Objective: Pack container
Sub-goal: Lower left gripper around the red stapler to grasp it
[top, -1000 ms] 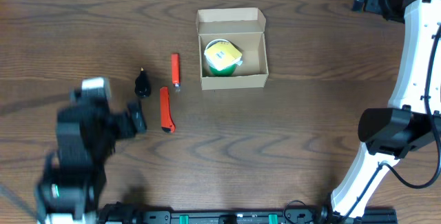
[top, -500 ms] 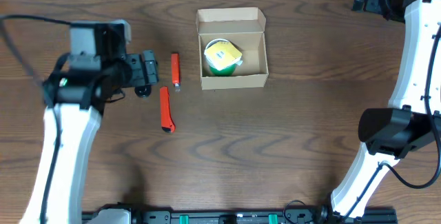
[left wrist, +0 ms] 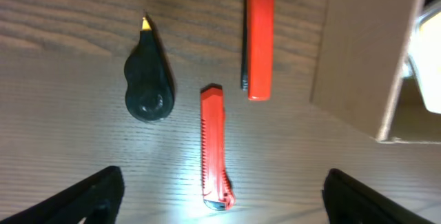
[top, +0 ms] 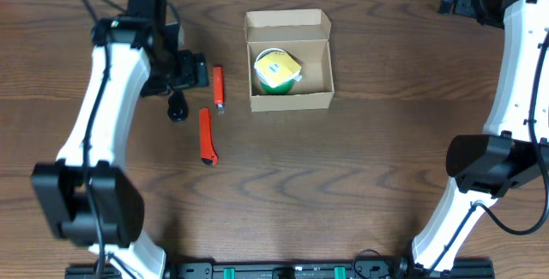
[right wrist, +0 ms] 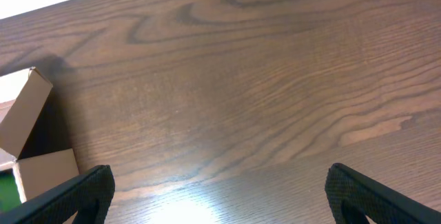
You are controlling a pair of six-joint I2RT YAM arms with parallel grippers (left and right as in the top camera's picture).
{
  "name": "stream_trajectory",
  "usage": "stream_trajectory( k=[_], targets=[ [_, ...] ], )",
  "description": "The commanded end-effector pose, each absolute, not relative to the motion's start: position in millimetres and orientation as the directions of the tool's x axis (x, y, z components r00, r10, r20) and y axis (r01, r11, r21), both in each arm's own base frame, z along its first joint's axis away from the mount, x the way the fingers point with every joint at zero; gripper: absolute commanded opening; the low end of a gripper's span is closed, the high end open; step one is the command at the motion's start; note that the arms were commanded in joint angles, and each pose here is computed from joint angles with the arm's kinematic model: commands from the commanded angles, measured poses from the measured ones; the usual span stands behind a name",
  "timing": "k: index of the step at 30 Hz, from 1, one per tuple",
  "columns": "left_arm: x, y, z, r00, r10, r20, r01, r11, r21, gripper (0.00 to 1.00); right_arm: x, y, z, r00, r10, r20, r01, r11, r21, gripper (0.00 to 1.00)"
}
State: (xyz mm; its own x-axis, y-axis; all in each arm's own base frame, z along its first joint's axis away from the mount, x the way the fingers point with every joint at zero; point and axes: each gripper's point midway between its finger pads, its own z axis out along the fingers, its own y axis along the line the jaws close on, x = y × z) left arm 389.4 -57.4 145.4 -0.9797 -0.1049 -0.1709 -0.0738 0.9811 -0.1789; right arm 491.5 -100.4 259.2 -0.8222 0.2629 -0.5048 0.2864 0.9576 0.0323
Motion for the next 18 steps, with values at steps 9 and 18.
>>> stream_trajectory(
  k=[9, 18],
  targets=[
    [410, -73, 106, -0.993, 0.029, -0.118, 0.033, 0.999, -0.028, 0.84, 492, -100, 256, -0.823, 0.275, -0.498, 0.295, 0.955, 0.039, 0.99],
    [428, -91, 74, -0.992, 0.014, -0.122, 0.019, 0.999, -0.04, 0.83, 492, -100, 256, -0.822, 0.275, -0.498, 0.295, 0.955, 0.04, 0.99]
  ],
)
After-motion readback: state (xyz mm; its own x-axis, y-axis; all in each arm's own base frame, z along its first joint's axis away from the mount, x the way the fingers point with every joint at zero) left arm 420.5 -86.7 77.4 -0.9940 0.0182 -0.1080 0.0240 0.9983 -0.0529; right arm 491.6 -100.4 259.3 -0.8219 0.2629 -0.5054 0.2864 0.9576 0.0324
